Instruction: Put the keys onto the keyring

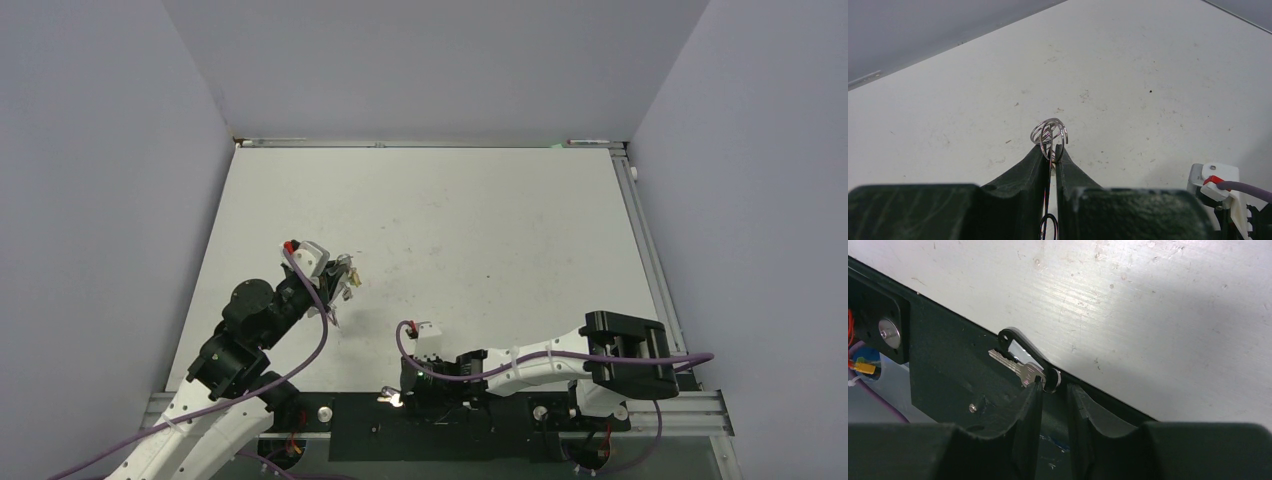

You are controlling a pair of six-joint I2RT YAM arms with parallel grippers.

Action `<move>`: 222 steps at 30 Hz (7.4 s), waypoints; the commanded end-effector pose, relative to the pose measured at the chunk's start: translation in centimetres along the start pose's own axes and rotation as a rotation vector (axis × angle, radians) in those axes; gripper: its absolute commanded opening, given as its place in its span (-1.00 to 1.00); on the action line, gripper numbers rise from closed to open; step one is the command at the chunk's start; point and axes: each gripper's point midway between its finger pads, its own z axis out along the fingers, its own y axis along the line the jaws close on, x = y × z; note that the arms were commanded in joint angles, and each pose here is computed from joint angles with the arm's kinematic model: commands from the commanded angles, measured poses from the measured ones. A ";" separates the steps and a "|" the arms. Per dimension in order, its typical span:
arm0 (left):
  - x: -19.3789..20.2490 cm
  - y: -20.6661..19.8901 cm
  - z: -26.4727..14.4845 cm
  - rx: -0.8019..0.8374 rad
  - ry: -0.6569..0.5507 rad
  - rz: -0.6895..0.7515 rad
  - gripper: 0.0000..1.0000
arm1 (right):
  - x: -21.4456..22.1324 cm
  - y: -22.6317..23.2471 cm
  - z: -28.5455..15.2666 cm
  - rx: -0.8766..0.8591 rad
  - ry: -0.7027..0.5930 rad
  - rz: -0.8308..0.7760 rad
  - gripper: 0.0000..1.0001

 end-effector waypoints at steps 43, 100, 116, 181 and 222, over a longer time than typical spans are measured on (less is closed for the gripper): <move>-1.9 0.3 -0.2 -0.012 -0.069 0.007 -1.00 | -3.3 3.0 0.4 -0.133 -0.147 -0.021 -0.25; -2.2 0.1 -0.4 -0.001 -0.082 0.004 -1.00 | -5.3 3.3 -1.1 -0.134 -0.237 -0.946 -0.24; -1.9 0.2 -0.3 -0.007 -0.072 0.007 -1.00 | -2.3 4.9 -1.6 -0.467 -0.176 -1.130 -0.45; -1.6 0.1 0.2 0.005 -0.056 0.002 -1.00 | -5.3 5.9 -2.5 -0.536 -0.269 -1.157 -0.90; -3.2 -6.6 -1.0 0.384 -0.186 0.018 -1.00 | -23.5 9.3 -16.5 -0.512 -0.709 -0.952 -0.90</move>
